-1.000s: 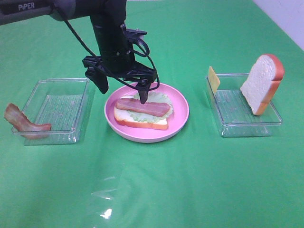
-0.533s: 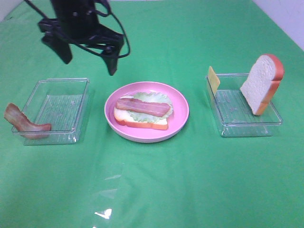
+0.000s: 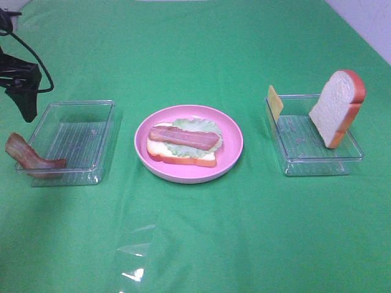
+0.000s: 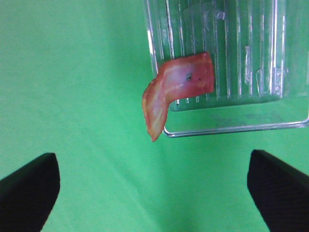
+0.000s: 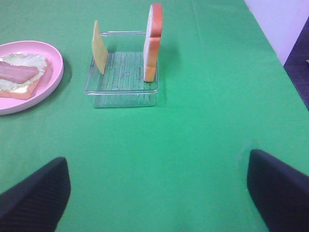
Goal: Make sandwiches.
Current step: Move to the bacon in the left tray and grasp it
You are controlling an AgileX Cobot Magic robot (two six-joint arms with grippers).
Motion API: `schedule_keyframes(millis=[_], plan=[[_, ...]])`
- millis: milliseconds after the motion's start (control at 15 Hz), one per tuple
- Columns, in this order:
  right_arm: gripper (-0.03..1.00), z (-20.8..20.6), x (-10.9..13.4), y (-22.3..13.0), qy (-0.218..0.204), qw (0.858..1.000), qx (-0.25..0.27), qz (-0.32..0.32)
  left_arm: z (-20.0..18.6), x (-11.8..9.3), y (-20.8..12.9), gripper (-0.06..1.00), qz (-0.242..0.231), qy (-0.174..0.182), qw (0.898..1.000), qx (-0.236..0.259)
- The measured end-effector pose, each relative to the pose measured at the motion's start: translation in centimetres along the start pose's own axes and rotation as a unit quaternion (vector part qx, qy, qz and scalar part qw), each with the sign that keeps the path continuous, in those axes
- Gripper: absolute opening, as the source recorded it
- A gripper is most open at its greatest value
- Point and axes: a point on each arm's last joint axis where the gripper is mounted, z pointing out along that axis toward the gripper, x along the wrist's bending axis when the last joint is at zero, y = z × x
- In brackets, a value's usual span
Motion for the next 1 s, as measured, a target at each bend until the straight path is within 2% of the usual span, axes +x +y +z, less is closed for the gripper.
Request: schedule_keyframes(millis=[267, 400, 667, 800, 1000], plan=[[0.95, 0.0, 0.0, 0.0, 0.0, 1.0, 0.0, 0.0, 2.1, -0.1, -0.1, 0.98, 0.004, 0.0, 1.0, 0.027], [0.95, 0.0, 0.0, 0.0, 0.0, 1.0, 0.0, 0.0, 5.1, -0.1, -0.1, 0.98, -0.004, -0.012, 0.999, 0.038], [0.95, 0.0, 0.0, 0.0, 0.0, 1.0, 0.0, 0.0, 7.5, -0.4, 0.5, 0.96, -0.003, -0.021, 0.999, 0.036], [0.95, 0.0, 0.0, 0.0, 0.0, 1.0, 0.0, 0.0, 7.5, -0.4, 0.5, 0.9, 0.001, -0.021, 0.999, 0.037], [0.95, 0.0, 0.0, 0.0, 0.0, 1.0, 0.0, 0.0, 7.5, -0.4, 0.5, 0.63, 0.0, -0.021, 0.999, 0.037]])
